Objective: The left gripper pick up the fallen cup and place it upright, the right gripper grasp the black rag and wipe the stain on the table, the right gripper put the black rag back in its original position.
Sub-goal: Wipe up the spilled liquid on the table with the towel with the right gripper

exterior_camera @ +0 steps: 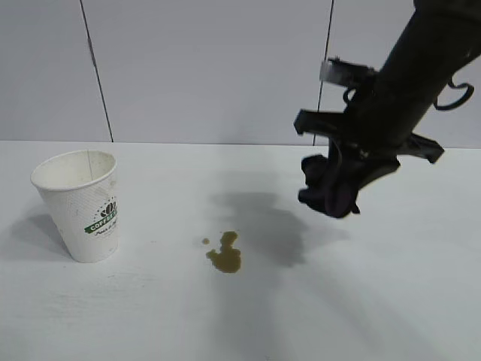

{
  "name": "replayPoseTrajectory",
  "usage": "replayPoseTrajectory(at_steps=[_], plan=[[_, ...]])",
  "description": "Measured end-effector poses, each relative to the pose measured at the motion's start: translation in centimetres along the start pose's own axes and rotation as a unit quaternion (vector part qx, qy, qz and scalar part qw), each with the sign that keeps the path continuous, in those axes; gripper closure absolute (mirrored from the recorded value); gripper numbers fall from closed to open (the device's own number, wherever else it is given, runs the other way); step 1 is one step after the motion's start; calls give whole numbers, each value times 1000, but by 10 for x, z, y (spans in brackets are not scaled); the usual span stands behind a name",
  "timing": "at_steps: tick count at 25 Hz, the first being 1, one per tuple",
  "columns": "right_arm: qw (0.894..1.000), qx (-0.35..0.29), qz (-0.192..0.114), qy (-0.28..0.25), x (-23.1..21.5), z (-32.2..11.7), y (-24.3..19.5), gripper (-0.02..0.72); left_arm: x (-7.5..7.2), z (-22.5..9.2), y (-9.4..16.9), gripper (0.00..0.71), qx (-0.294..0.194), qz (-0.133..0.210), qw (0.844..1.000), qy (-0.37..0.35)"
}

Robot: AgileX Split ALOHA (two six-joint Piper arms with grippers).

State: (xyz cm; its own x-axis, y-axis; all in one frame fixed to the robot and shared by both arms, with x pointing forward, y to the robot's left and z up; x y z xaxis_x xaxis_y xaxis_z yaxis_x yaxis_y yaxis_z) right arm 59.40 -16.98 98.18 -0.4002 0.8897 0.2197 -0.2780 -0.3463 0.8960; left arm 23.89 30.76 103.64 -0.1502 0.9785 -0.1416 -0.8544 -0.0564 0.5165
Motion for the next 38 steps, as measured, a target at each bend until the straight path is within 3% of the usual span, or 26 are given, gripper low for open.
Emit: replayPoseTrajectory(at_steps=[7, 13, 24, 28, 35, 38], plan=[[995, -40, 38, 77, 73, 5, -9, 579, 0, 0, 0, 21, 0, 0, 1000, 0], [991, -67, 43, 112, 108, 4, -43, 579, 0, 0, 0, 21, 0, 0, 1000, 0], [998, -4, 26, 63, 98, -19, -126, 579, 0, 0, 0, 21, 0, 0, 1000, 0], [998, -3, 23, 59, 97, -19, -129, 579, 0, 0, 0, 21, 0, 0, 1000, 0], [993, 18, -1, 118, 90, -21, -128, 579, 0, 0, 0, 21, 0, 0, 1000, 0], [993, 38, -13, 113, 76, -22, -124, 579, 0, 0, 0, 21, 0, 0, 1000, 0]])
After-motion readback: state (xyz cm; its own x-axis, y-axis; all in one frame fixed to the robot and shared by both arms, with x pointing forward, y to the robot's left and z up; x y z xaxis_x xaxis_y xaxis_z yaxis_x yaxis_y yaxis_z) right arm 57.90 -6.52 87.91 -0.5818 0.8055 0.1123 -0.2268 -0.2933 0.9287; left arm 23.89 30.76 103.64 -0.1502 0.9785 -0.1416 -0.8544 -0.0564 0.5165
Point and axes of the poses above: a point on each arm's last joint axis where the gripper is mounted, y pointing back along that axis away from the gripper, x along the wrist's bending axis when the last joint is at zero, z = x × y, the point moved 1 cm from there along -y, pointing out along that axis toward the gripper, and after that the axes turned 11 degrees about y, right-handed, at the moved point
